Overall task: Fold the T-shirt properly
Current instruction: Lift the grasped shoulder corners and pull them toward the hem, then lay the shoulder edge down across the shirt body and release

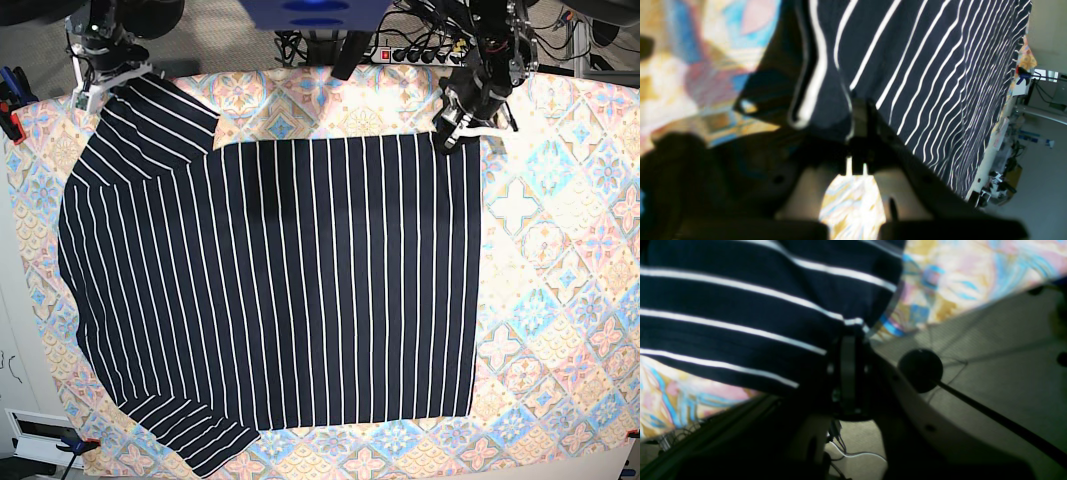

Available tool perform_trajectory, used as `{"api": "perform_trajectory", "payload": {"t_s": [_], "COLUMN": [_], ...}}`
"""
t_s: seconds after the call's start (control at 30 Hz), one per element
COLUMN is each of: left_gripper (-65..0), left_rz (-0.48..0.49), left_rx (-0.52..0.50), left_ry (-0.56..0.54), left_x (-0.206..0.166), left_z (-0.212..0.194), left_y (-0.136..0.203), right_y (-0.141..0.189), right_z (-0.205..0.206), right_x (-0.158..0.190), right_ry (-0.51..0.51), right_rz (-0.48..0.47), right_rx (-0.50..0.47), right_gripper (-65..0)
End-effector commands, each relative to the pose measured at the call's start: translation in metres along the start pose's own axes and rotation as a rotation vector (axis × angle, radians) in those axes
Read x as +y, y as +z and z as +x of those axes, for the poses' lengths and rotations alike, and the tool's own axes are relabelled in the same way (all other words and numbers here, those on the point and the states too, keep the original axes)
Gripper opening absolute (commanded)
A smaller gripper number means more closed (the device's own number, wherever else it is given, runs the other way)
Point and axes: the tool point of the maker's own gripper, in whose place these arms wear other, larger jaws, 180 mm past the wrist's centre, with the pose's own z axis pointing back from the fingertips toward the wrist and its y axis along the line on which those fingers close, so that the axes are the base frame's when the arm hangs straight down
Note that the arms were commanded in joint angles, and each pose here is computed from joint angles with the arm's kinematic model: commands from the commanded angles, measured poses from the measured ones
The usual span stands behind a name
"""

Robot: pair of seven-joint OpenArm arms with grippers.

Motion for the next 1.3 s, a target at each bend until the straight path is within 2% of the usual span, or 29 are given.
{"api": "perform_trajectory", "payload": {"t_s": [0.0, 0.2, 0.37, 0.63, 0.73, 0.87, 1.17, 1.27], "left_gripper": [-65.0, -65.0, -65.0, -65.0, -65.0, -65.0, -65.0, -65.0], "left_rz": [0.128, 0.185, 0.23, 0.227, 0.19, 0.1, -0.094, -0.137], "left_rx": [0.041, 0.079, 0.116, 0.143, 0.118, 0.05, -0.101, -0.138], "left_ry": [-0.022, -0.012, -0.005, -0.032, -0.085, -0.162, -0.274, -0.287], "left_x": [0.035, 0.06, 0.081, 0.092, 0.076, 0.034, -0.056, -0.076], "left_z": [-0.01, -0.03, -0.048, -0.059, -0.045, -0.02, 0.03, 0.044], "left_y": [0.011, 0.028, 0.045, 0.06, 0.062, 0.064, 0.061, 0.055], "right_y": [0.006, 0.02, 0.036, 0.056, 0.063, 0.066, 0.052, 0.047], "right_z": [0.003, -0.018, -0.027, -0.025, -0.007, 0.012, 0.085, 0.106], "right_x": [-0.009, -0.028, -0.03, -0.026, -0.027, -0.032, -0.002, 0.006], "right_ry": [0.009, 0.016, 0.041, 0.077, 0.084, 0.086, 0.064, 0.052], "right_rz": [-0.014, -0.055, -0.055, -0.04, -0.047, -0.063, -0.007, 0.008], "right_rx": [-0.015, 0.032, 0.05, 0.041, -0.004, -0.055, -0.25, -0.3], "right_gripper": [-65.0, -65.0, -65.0, -65.0, -65.0, -65.0, -65.0, -65.0]}}
